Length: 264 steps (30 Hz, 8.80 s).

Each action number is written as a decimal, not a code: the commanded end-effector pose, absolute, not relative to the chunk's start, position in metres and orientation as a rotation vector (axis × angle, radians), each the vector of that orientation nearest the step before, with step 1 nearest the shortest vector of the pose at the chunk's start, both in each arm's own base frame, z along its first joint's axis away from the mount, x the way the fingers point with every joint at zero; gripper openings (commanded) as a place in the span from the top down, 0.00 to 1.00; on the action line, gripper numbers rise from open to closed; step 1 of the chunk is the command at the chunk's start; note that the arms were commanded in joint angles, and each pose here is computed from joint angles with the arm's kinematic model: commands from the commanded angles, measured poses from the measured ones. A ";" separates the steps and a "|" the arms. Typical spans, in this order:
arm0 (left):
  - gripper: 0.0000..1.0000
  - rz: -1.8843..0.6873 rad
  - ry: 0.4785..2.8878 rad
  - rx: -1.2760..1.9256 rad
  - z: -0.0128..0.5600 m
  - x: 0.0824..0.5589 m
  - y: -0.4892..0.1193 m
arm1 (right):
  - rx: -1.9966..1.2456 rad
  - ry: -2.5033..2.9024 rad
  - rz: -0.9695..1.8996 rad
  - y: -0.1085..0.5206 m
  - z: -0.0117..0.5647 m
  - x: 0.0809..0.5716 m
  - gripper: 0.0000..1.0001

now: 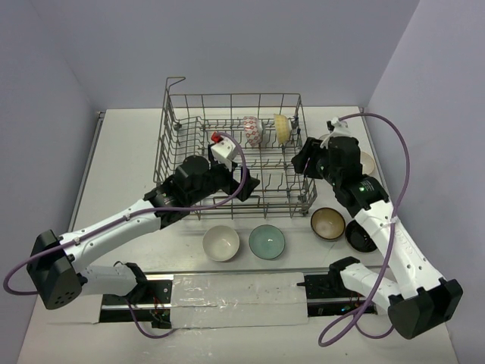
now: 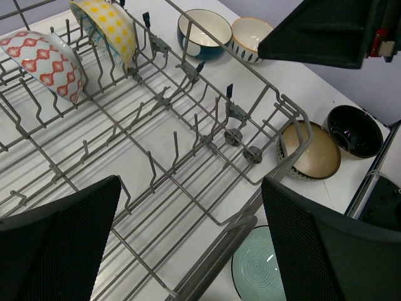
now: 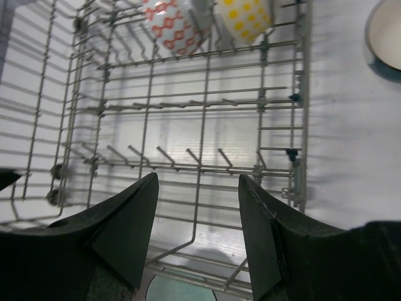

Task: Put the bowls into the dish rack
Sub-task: Pick up the bowl from the corner of the board, then pass from the right arm to the left

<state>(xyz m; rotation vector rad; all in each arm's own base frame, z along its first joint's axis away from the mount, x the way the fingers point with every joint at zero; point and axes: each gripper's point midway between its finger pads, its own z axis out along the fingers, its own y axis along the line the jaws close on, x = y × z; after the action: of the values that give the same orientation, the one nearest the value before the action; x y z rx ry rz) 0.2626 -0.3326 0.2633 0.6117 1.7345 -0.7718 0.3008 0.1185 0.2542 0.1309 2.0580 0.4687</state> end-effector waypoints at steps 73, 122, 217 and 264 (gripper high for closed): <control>0.01 -0.841 1.763 0.568 0.294 0.403 -0.403 | 0.666 2.354 0.179 -0.137 0.111 0.536 0.41; 0.01 -0.876 1.795 0.597 0.272 0.397 -0.407 | 0.569 2.543 0.201 -0.099 0.050 0.521 0.86; 0.63 0.153 1.532 1.475 0.253 0.329 -0.367 | -0.274 2.255 0.558 0.197 0.311 0.364 1.00; 1.00 -0.071 1.600 1.490 0.224 0.331 -0.382 | -0.411 2.281 0.831 0.241 0.301 0.356 0.41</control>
<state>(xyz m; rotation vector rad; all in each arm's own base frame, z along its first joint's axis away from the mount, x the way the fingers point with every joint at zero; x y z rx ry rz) 0.3213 -0.3653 0.1946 1.5417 1.6705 -0.0245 0.3536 0.2222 0.2672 -0.3673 2.3946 0.7108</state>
